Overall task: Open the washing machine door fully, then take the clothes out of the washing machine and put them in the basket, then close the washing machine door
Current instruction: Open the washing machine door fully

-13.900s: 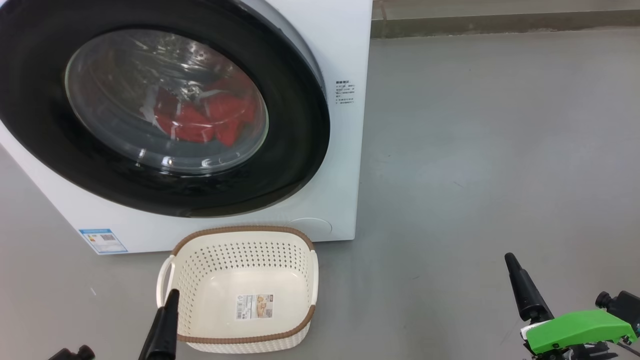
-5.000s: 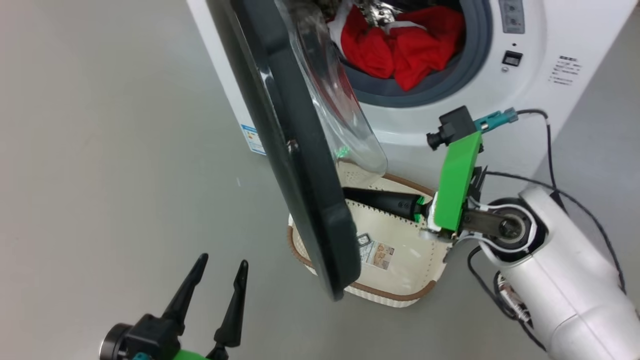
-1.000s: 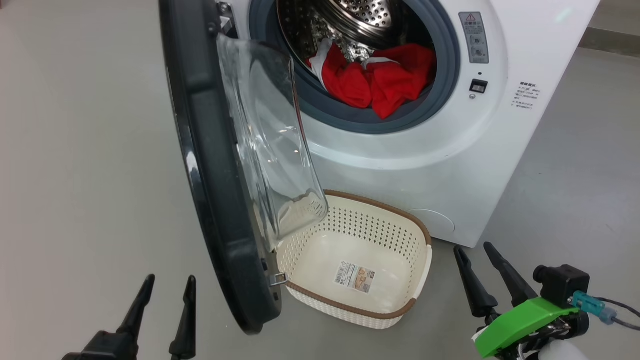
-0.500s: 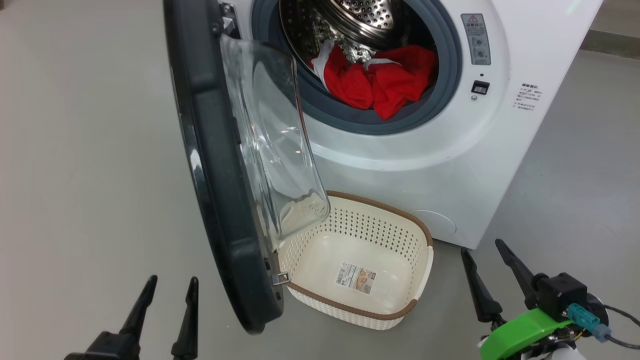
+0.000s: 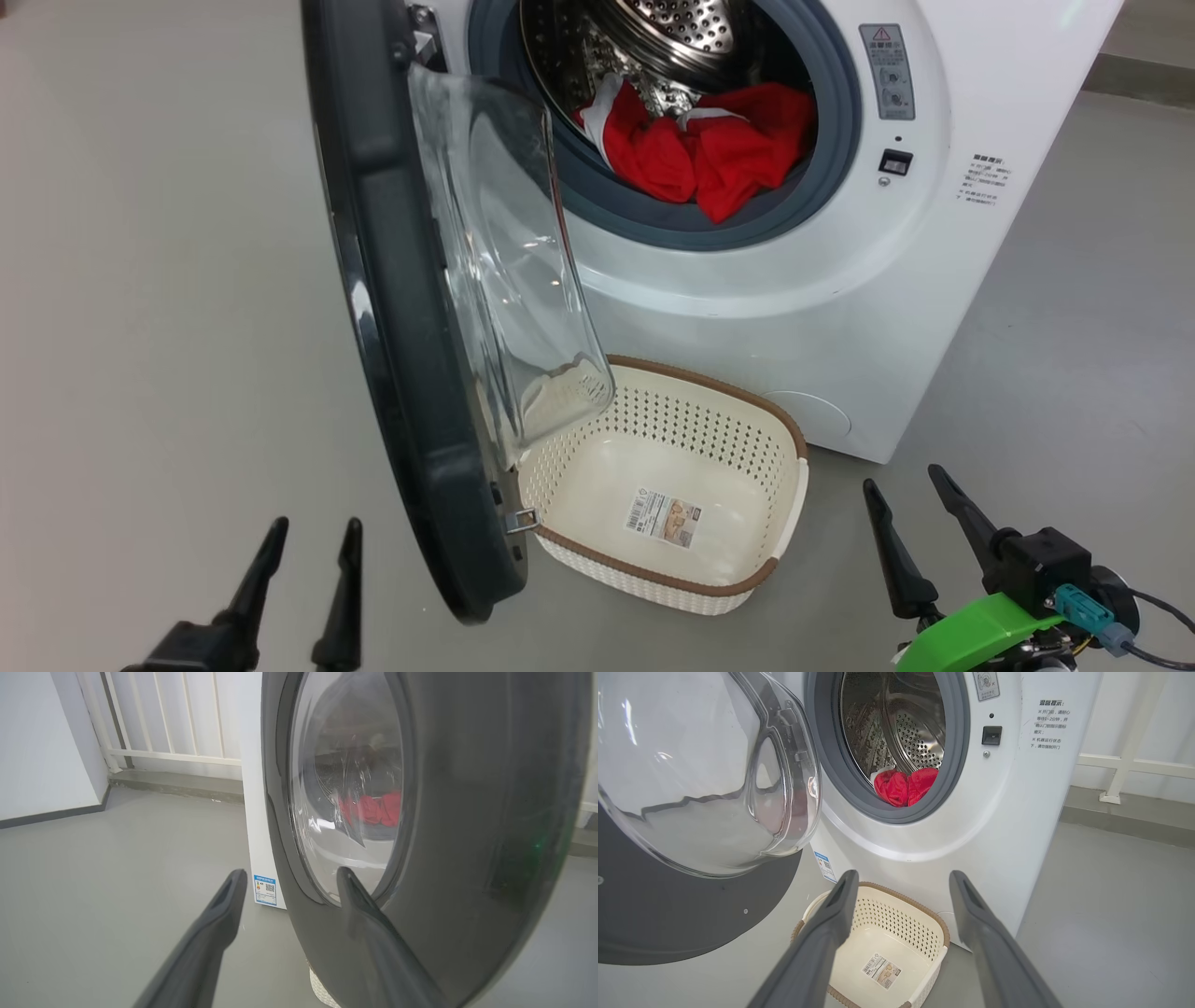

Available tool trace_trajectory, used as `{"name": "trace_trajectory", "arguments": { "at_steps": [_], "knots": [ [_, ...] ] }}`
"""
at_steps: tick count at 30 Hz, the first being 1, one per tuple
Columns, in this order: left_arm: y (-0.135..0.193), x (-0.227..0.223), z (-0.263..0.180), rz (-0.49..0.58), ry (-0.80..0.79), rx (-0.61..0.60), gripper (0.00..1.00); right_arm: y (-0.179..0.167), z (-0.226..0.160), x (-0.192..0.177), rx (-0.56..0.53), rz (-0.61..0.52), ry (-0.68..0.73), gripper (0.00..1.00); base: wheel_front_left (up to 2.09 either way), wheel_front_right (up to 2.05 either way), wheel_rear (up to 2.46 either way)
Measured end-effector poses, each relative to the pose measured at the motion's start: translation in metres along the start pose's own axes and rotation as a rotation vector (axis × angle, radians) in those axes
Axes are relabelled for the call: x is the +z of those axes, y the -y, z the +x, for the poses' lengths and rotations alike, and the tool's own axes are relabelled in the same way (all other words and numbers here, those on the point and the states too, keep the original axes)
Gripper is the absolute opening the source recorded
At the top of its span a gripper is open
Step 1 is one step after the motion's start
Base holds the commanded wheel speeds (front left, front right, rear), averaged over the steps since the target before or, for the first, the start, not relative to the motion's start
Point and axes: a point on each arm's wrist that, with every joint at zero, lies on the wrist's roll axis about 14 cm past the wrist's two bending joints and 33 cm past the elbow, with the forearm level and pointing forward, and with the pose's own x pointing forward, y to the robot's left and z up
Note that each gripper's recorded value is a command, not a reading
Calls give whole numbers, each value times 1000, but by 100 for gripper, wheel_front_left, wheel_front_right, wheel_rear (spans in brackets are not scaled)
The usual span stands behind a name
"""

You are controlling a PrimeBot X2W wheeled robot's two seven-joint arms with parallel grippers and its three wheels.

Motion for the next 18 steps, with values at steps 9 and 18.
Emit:
{"name": "trace_trajectory", "arguments": {
  "at_steps": [9, 18],
  "knots": [
    [-20, 72, 9, -119, 237, 64, 0, 0, 1, 6, -1, -3, 17, 100, 0, 0, 0],
    [50, 170, 0, -138, 537, -153, 0, 1, 1, 7, -3, -8, 22, 100, 0, 0, 0]
  ]
}}
